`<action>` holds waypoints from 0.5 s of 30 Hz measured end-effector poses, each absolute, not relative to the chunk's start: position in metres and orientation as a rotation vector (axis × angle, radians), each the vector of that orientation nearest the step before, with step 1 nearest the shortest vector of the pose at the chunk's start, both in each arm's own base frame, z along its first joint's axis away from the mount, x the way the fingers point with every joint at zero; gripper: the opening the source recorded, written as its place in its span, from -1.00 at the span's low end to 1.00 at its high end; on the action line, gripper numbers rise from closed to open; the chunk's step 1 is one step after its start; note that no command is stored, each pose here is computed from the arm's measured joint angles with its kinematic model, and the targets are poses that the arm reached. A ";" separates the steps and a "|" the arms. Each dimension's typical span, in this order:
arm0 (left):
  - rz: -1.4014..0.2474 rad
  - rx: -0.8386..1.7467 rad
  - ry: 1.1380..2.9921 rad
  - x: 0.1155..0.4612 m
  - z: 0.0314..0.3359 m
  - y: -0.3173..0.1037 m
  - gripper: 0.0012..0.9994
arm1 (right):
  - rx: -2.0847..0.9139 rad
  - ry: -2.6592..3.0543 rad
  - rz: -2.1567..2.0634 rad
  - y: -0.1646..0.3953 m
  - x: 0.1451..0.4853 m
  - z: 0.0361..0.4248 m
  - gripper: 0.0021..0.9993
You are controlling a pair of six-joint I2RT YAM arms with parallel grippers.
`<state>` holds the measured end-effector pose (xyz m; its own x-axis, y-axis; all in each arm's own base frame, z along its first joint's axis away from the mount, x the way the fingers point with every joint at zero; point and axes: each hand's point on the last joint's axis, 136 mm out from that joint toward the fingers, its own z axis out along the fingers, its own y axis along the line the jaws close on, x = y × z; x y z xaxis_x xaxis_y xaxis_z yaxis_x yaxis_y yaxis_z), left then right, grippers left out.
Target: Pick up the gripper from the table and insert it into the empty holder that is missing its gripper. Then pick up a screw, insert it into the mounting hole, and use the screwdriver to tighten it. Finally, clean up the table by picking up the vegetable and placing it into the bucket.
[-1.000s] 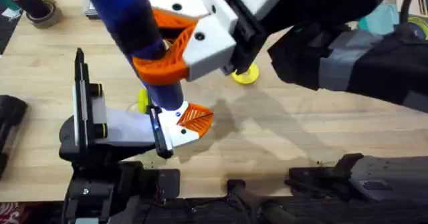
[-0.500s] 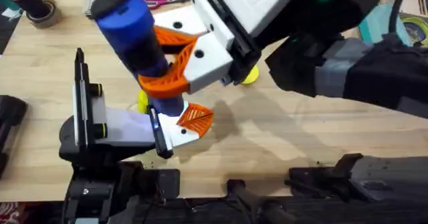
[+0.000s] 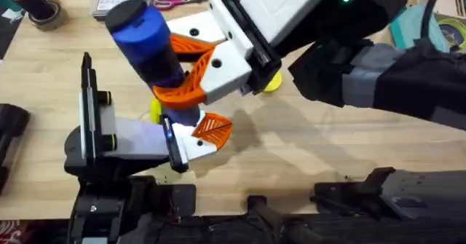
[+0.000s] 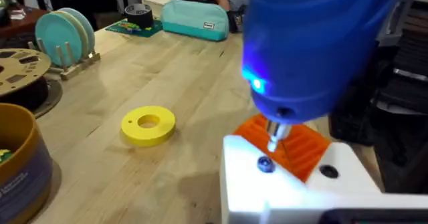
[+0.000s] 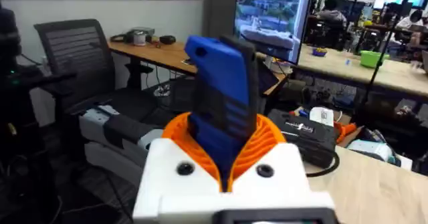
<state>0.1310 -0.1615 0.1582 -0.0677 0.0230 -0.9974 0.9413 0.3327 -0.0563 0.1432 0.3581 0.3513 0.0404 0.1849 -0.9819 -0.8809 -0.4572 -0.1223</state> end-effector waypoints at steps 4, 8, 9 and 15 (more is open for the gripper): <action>-0.983 0.949 1.421 0.131 0.158 -0.162 -1.00 | -1.455 0.744 1.557 0.358 0.143 0.351 -0.96; -0.983 0.948 1.421 0.131 0.158 -0.162 -1.00 | -1.456 0.740 1.552 0.358 0.143 0.350 -0.96; -0.983 0.949 1.421 0.131 0.158 -0.162 -1.00 | -1.456 0.741 1.552 0.358 0.143 0.349 -0.96; -0.983 0.949 1.421 0.131 0.158 -0.162 -1.00 | -1.457 0.749 1.555 0.358 0.143 0.345 -0.96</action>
<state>0.1310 -0.1615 0.1583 -0.0676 0.0230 -0.9974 0.9413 0.3328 -0.0561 0.1430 0.3579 0.3455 0.0456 0.1819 -0.9823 -0.8817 -0.4549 -0.1251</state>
